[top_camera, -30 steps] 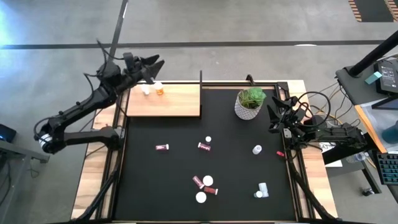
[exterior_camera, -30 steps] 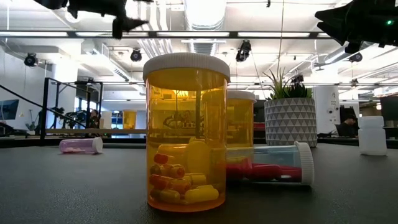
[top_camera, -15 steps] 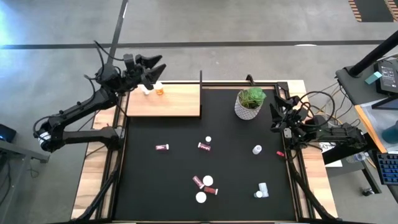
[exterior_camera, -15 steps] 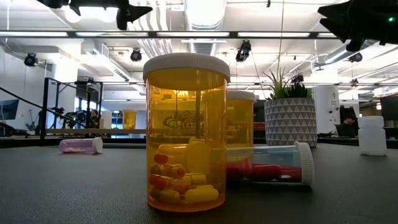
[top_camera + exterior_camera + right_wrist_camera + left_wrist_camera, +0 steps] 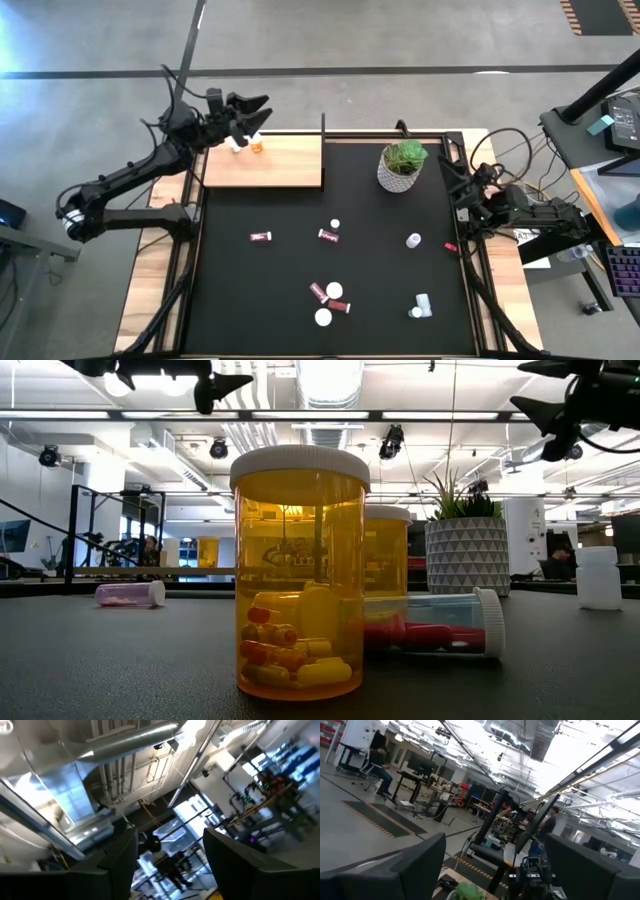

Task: Pick and place medicine bottles onto shelf by color
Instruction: Put the top white pill bottle on the shelf aligned with the other white pill bottle

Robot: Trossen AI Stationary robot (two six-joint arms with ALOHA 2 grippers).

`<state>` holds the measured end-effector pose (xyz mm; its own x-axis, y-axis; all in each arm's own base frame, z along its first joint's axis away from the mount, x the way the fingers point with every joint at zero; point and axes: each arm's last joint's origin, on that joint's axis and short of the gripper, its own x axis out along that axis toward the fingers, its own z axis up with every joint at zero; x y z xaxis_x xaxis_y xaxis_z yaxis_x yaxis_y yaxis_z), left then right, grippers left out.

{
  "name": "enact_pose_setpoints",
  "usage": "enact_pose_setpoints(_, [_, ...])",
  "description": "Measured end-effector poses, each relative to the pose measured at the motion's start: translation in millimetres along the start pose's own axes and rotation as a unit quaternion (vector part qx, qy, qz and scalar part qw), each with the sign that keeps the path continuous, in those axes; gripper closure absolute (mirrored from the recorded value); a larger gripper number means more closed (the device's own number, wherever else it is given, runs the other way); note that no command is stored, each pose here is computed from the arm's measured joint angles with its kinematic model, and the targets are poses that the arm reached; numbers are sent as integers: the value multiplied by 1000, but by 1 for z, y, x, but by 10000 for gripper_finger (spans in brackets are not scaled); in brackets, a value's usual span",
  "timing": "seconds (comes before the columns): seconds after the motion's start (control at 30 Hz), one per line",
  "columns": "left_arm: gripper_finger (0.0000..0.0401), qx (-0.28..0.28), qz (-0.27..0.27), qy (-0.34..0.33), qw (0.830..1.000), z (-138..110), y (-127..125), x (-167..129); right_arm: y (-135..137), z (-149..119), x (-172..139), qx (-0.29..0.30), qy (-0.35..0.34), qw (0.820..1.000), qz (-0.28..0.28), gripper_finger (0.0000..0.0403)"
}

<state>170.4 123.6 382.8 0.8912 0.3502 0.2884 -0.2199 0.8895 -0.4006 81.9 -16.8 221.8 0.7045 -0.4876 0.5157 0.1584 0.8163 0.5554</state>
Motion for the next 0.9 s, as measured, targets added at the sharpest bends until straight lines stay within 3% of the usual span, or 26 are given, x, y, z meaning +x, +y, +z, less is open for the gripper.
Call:
enact_pose_setpoints(0.2, [78,0,1,0,1000,0,0,0,2,4,0,54,-21,998,9,188])
enact_pose_setpoints(0.43, [78,0,1,0,1000,0,0,0,11,17,7,50,-16,999,7,188])
enact_pose_setpoints(0.7, [78,0,1,0,1000,0,0,0,24,32,22,5,107,992,-73,188])
enact_pose_setpoints(0.9, [78,0,1,0,1000,0,0,0,33,37,34,2,217,963,-160,188])
